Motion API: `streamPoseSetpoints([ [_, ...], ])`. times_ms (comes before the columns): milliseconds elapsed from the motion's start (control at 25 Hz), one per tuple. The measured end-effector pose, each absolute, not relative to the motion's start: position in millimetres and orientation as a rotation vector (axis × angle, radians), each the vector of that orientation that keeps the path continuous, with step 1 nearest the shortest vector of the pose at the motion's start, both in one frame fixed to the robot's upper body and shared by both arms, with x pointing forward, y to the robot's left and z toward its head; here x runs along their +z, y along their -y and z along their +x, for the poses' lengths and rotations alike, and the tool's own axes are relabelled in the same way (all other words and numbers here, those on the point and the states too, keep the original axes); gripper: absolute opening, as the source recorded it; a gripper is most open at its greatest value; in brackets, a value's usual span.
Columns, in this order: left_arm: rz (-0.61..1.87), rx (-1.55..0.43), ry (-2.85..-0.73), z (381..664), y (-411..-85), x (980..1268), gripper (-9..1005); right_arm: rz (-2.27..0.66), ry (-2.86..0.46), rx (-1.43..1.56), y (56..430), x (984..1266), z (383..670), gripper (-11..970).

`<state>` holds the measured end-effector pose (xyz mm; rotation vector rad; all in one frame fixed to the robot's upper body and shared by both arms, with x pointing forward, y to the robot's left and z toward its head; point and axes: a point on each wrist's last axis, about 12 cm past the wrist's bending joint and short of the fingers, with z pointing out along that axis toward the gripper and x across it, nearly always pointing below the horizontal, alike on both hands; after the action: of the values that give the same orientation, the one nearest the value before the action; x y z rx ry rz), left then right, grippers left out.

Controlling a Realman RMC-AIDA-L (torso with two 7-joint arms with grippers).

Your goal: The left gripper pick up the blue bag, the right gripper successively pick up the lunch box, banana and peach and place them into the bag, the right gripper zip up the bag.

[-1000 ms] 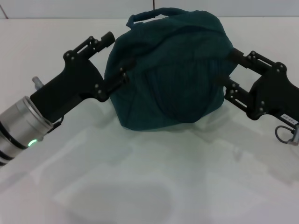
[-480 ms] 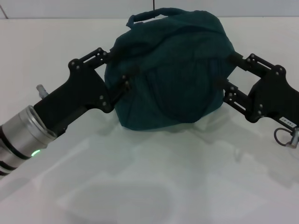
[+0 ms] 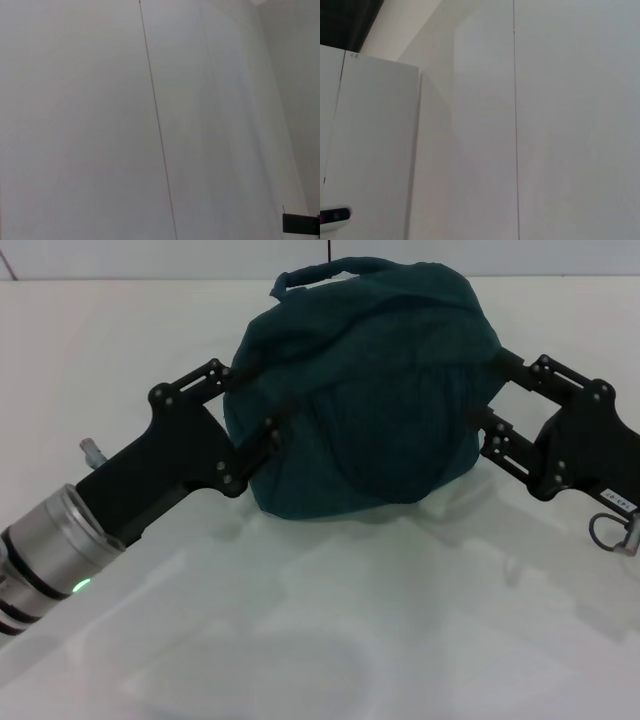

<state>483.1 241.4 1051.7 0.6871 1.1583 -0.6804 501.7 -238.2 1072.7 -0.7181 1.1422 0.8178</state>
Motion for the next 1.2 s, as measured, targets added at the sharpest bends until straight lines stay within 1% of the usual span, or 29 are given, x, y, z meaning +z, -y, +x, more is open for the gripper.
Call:
streamPoseSetpoints([
  [320,0.676,-0.654,-1.148,477.5,-243.9,1049.7,452,-0.704,-1.132,0.810,238.8,1075.0,503.5,528],
  [1200,0.670,-0.636,-1.146,477.4,-244.2,1049.1,451,-0.697,-1.138,0.811,239.9,1073.1,501.1,528],
])
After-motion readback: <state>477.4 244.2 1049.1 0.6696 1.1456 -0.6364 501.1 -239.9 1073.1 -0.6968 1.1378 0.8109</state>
